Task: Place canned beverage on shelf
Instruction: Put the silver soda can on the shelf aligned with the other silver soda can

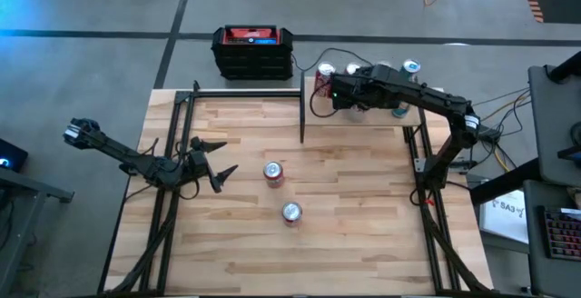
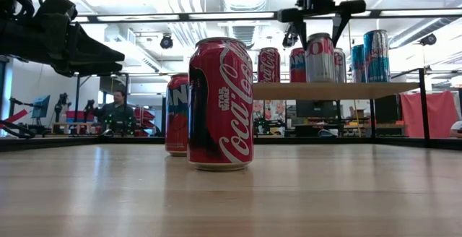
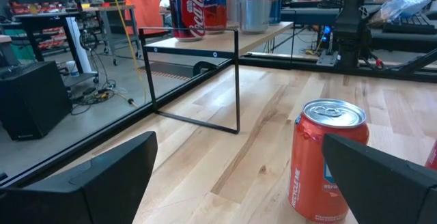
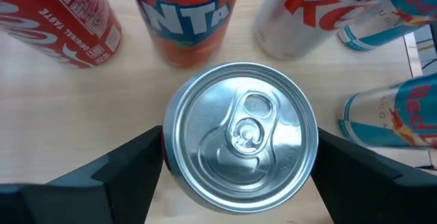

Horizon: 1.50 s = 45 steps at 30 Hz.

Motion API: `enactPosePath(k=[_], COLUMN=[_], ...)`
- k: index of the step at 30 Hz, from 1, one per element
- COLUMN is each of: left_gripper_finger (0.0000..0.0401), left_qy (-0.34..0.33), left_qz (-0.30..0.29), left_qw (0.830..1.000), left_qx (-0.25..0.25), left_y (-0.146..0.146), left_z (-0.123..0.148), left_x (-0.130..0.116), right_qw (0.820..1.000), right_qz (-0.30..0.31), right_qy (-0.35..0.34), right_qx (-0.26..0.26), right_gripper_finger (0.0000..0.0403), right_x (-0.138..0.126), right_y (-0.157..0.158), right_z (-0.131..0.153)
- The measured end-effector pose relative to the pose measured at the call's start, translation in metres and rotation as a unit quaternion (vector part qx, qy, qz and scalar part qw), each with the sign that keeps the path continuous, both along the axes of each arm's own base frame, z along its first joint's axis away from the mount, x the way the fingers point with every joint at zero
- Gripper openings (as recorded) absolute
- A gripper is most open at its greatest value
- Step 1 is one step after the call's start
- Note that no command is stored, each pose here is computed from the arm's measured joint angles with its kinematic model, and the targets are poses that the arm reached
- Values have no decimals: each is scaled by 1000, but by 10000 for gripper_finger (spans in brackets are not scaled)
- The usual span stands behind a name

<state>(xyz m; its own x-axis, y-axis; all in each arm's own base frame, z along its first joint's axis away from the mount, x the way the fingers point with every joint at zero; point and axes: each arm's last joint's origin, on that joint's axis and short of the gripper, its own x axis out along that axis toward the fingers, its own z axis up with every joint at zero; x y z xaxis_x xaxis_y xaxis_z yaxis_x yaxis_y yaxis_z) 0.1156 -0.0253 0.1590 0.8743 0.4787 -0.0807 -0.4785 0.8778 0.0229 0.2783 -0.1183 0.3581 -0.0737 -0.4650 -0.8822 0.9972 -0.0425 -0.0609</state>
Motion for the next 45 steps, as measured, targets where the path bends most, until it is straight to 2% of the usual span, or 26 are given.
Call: enactPosePath(k=[13,22,45], left_gripper_finger=[400,400,400], left_qy=[0,0,0], left_qz=[0,0,0], left_qw=[1000,1000,1000], left_qx=[0,0,0], left_y=[0,0,0], left_z=[0,0,0], left_x=[0,0,0], right_qw=[997,991,989], right_qz=[-32,-48,-55], right_qy=[-1,21,25], right_qx=[-64,-126,-135], right_gripper_finger=[323,323,322], right_x=[-4,-5,-7], right_y=[36,39,39], right_z=[-14,-28,-30])
